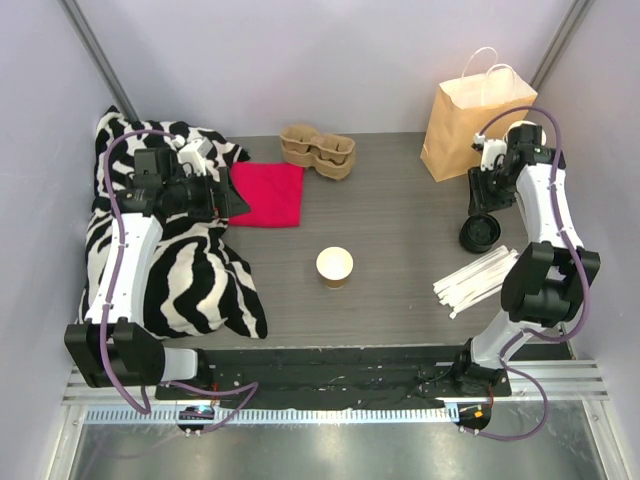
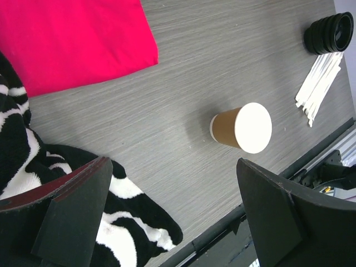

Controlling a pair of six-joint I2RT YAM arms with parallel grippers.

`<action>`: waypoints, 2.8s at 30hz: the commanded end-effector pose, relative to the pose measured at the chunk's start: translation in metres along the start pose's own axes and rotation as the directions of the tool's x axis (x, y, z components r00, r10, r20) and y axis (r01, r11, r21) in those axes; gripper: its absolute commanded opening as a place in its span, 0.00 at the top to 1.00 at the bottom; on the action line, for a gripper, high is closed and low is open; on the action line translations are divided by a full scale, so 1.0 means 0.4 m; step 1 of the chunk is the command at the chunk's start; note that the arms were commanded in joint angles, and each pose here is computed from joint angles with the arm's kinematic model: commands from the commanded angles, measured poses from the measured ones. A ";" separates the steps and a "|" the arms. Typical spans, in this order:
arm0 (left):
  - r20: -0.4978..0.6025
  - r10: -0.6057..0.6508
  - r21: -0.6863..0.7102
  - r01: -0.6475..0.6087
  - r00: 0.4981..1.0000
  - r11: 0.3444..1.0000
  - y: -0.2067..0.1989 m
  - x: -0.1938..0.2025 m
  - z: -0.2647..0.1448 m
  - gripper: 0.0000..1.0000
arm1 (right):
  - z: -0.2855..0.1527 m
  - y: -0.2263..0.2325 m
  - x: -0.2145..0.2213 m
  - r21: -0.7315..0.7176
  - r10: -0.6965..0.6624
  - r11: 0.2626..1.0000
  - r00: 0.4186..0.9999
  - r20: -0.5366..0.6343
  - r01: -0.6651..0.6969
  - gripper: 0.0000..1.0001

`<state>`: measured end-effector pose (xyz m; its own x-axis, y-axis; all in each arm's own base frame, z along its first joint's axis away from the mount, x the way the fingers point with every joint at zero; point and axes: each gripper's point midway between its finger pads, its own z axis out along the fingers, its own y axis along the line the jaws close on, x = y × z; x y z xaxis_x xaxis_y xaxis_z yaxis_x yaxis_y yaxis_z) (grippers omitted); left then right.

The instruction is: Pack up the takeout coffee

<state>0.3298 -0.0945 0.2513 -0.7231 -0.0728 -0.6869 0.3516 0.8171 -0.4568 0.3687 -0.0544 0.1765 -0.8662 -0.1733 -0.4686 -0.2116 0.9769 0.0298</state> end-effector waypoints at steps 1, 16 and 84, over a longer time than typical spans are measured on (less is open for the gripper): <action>0.043 0.013 0.029 -0.015 0.999 0.999 -0.016 -0.024 -0.007 0.00 | 0.016 -0.009 -0.002 0.063 0.077 0.995 0.996 0.040 -0.080 0.59; 0.048 0.009 0.040 -0.010 0.999 0.999 -0.016 -0.027 -0.001 0.00 | 0.132 -0.029 0.035 0.143 0.144 0.979 0.989 0.021 -0.145 0.59; 0.364 0.734 0.342 -0.815 0.574 0.468 -0.385 0.098 -0.113 0.00 | -0.342 0.765 0.139 -0.899 -0.330 0.281 0.914 0.238 0.335 0.99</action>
<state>0.2561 -0.1653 0.3080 -0.2995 0.2465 -0.9217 0.8635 0.4809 -0.1520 0.2454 0.2011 0.2547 -0.6585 -0.4276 -0.6193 -0.7519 0.3402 0.5647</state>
